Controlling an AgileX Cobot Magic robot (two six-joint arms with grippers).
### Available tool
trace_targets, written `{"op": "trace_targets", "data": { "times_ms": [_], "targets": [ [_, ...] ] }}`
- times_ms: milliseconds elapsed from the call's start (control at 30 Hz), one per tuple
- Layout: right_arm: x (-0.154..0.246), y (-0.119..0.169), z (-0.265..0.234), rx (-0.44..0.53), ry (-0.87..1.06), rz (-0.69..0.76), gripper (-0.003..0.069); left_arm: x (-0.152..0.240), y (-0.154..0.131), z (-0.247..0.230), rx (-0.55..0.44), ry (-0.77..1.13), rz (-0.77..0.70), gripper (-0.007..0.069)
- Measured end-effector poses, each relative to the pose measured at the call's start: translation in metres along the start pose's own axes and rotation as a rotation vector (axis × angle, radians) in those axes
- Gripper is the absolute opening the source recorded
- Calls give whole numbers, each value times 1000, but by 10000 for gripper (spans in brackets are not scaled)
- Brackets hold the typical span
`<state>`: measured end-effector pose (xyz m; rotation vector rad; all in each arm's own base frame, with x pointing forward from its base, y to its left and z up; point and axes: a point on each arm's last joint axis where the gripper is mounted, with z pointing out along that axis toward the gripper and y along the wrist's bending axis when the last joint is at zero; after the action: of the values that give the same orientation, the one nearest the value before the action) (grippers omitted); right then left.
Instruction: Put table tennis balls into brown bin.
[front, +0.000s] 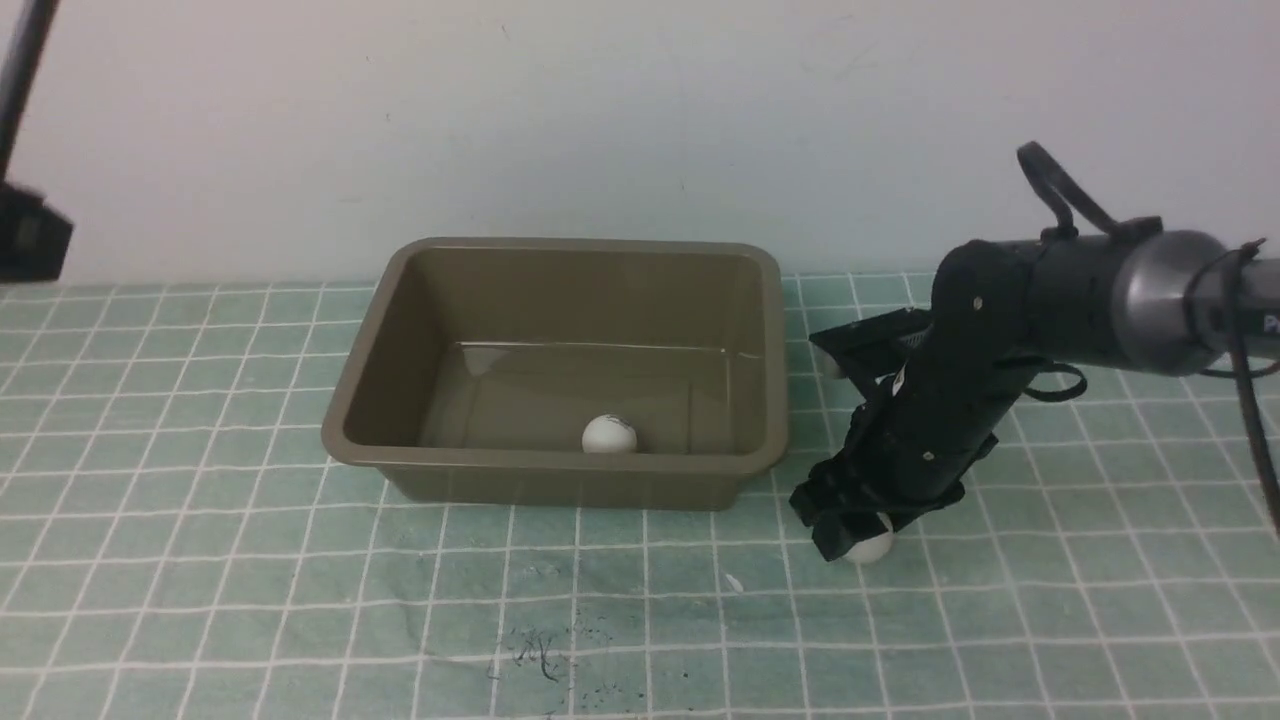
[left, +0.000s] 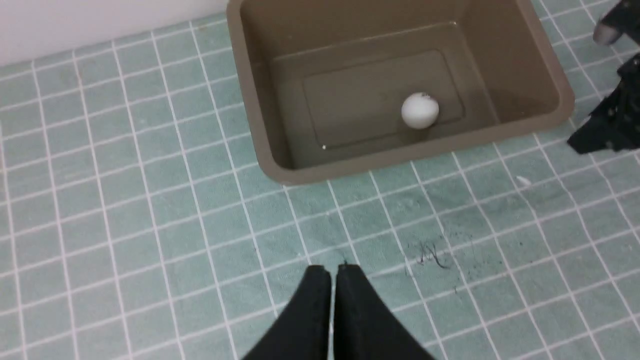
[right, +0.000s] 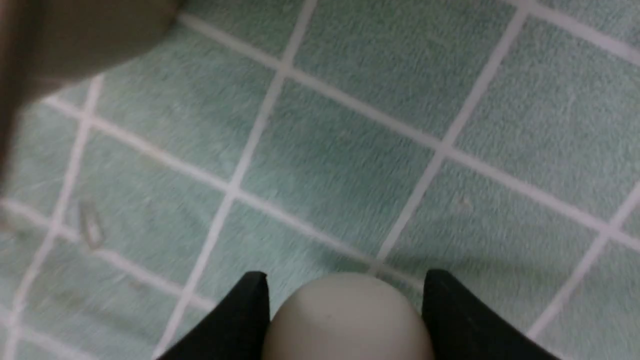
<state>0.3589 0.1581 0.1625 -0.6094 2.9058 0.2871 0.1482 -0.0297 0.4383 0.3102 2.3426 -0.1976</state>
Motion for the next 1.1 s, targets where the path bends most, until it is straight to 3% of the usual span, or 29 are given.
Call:
{"op": "trace_targets", "data": {
  "times_ms": [167,300,433,600,700,733,800,900,933,967,1033,1100],
  "targets": [
    [-6,22,-58,-102,-108,28,358,49,-7,-13,-3,-19,-8,-5],
    [-32,58,-109,-190,-374,-36,358,88,-11,-18,-6,-52,-33,-5],
    [-62,72,-126,-205,-512,-86,369,108,-13,-17,-8,-73,-68,-5],
    [-88,75,-128,-196,-552,-109,584,117,-14,-18,-7,-83,-81,-5],
    [-86,75,-140,-178,-506,-101,626,117,-14,-18,-7,-84,-81,-5],
    [-84,75,-146,-168,-506,-100,607,117,-14,-18,-7,-85,-81,-5],
    [-72,72,-167,-117,-501,-106,496,116,-14,-18,-8,-93,-82,-5],
    [-49,70,-213,-25,-514,-125,223,114,-14,-18,-11,-116,-82,-5],
    [-42,70,-225,-9,-521,-125,183,114,-14,-18,-11,-119,-82,-5],
    [-25,70,-250,14,-540,-116,82,113,-14,-18,-13,-134,-82,-5],
    [13,72,-297,23,-614,-103,15,111,-13,-18,-15,-150,-81,-5],
    [36,73,-318,21,-657,-103,1,110,-13,-18,-16,-166,-79,-5]
  ]
}}
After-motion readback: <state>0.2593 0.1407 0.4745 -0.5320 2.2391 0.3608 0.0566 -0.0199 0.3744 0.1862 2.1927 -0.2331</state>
